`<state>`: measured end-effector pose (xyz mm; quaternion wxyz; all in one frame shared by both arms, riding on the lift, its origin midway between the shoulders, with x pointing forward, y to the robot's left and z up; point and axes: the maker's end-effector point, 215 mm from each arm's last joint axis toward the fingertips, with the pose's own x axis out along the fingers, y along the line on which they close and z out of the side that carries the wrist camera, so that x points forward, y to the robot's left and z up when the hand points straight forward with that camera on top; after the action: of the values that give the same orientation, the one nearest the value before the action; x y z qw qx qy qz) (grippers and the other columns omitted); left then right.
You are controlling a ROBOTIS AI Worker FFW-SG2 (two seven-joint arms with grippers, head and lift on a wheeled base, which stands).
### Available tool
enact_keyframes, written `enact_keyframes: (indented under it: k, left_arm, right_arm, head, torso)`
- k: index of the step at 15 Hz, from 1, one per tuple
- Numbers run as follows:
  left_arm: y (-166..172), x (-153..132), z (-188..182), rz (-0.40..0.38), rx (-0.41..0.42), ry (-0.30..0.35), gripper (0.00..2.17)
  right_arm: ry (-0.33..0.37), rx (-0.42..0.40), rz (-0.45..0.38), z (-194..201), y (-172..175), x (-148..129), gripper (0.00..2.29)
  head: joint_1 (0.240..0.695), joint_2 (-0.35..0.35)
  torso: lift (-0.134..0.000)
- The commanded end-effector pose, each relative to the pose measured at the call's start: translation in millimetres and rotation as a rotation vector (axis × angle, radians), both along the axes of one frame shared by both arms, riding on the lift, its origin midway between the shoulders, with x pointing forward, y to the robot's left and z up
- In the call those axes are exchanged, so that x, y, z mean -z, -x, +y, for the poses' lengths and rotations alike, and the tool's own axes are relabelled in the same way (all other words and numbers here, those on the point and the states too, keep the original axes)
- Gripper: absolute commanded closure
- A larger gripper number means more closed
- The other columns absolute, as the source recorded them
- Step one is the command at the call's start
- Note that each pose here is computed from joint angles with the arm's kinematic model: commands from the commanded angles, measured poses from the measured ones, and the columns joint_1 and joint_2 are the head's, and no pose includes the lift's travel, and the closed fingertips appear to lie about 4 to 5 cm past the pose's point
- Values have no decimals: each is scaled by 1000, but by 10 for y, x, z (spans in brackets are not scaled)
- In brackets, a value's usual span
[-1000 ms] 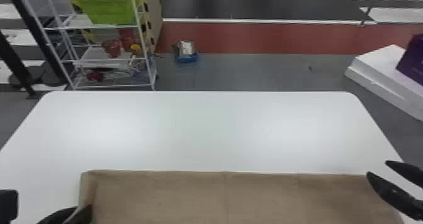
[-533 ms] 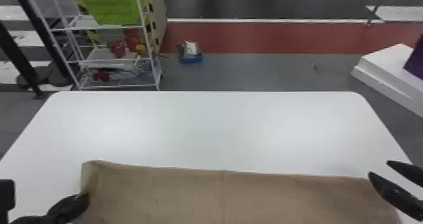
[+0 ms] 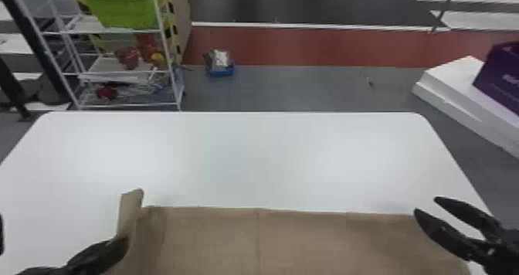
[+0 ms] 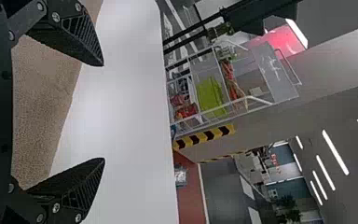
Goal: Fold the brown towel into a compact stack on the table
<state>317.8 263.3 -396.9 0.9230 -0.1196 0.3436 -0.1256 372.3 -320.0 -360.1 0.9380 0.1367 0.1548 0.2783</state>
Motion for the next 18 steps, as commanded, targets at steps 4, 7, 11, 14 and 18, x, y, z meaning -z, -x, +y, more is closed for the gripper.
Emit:
enact_keyframes:
  k: [4, 7, 11, 14, 18]
  left_arm:
    - [-13, -327, -918, -58, 148, 76, 1369]
    - [-14, -462, -1223, -76, 175, 83, 1369]
    - [-17, -529, -1719, -86, 226, 110, 1369]
    - [-81, -515, -2151, -96, 267, 66, 1369]
    - [51, -426, -2617, -58, 339, 45, 1372]
  right_arm:
    - [-5, -25, 12, 162, -31, 23, 178]
    - [-32, -26, 17, 180, -25, 43, 181]
    - [-58, -43, 20, 316, -61, 42, 181]
    - [-56, -45, 23, 369, -101, 120, 181]
    - [-53, -30, 30, 312, -96, 172, 181]
  head:
    - [695, -154]
    - [695, -217]
    - [695, -265]
    - [695, -311]
    - [695, -350]
  torso:
    - [-124]
    - [-124]
    - [-124]
    - [-124]
    - [-124]
